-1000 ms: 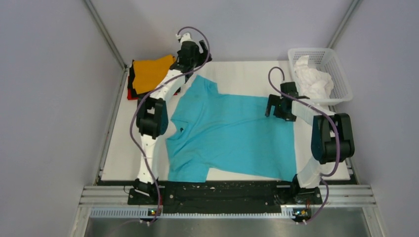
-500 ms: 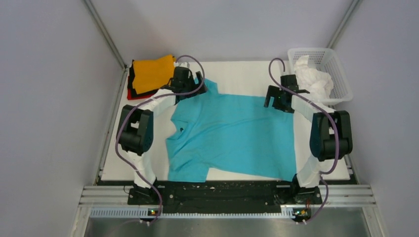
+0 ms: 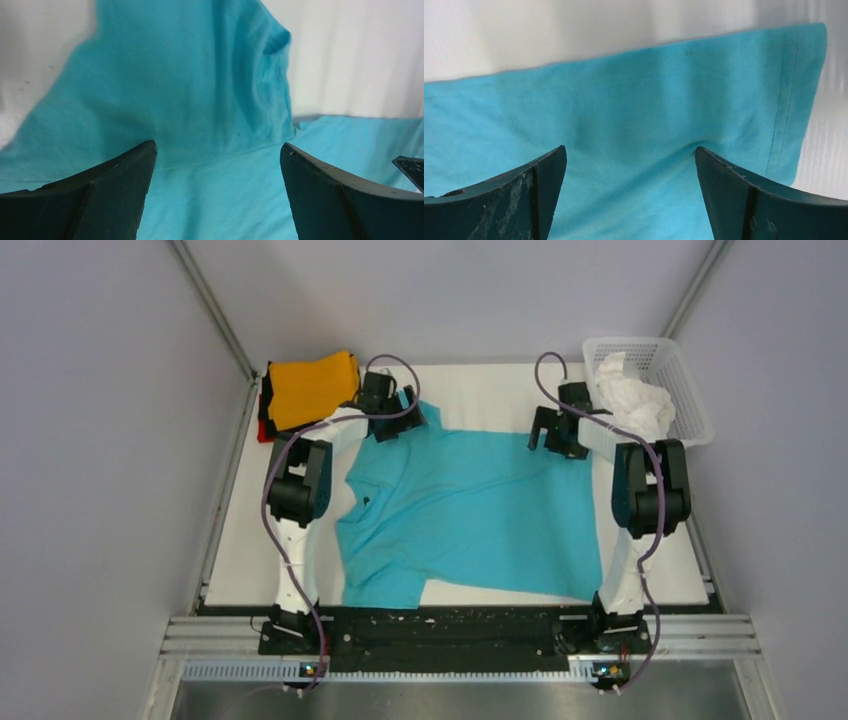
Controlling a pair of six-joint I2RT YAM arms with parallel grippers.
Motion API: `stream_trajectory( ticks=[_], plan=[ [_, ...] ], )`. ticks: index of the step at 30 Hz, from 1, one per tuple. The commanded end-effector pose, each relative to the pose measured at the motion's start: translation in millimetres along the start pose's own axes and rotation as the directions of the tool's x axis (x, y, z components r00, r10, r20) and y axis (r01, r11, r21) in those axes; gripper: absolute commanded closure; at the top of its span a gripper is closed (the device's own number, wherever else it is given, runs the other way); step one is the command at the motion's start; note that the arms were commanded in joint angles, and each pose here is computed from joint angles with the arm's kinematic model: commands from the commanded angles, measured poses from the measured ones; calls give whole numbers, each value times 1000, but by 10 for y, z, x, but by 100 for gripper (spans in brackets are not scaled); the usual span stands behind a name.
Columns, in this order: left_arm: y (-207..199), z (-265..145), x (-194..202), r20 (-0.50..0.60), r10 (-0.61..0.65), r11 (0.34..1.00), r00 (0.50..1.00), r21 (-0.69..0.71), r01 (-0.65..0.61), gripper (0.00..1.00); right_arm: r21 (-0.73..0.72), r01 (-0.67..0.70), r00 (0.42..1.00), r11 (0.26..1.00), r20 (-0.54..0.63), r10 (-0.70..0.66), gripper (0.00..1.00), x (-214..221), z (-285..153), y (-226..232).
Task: Fold and stack the t-shirts
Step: Flatten out the tshirt
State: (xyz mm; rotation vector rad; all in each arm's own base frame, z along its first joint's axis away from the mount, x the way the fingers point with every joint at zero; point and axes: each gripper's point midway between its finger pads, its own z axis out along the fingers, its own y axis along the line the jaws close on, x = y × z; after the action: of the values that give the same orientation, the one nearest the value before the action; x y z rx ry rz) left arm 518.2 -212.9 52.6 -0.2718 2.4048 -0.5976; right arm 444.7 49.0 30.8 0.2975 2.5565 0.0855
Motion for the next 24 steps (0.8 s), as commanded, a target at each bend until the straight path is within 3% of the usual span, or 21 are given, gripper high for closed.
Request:
stream_trajectory(
  ticks=[1,11,24],
  plan=[
    [355,83,-23,-55,-104,992,993,-79,99,1,-22,-1,1000,1000,-26,1,1,-67,222,119],
    [508,349,-513,-17,-155,986,988,-60,153,1,-20,6,1000,1000,-12,-6,1,-523,606,210],
    [66,440,-1144,93,-108,990,990,104,98,1,-5,55,997,998,54,-54,1,-1094,680,287]
  ],
)
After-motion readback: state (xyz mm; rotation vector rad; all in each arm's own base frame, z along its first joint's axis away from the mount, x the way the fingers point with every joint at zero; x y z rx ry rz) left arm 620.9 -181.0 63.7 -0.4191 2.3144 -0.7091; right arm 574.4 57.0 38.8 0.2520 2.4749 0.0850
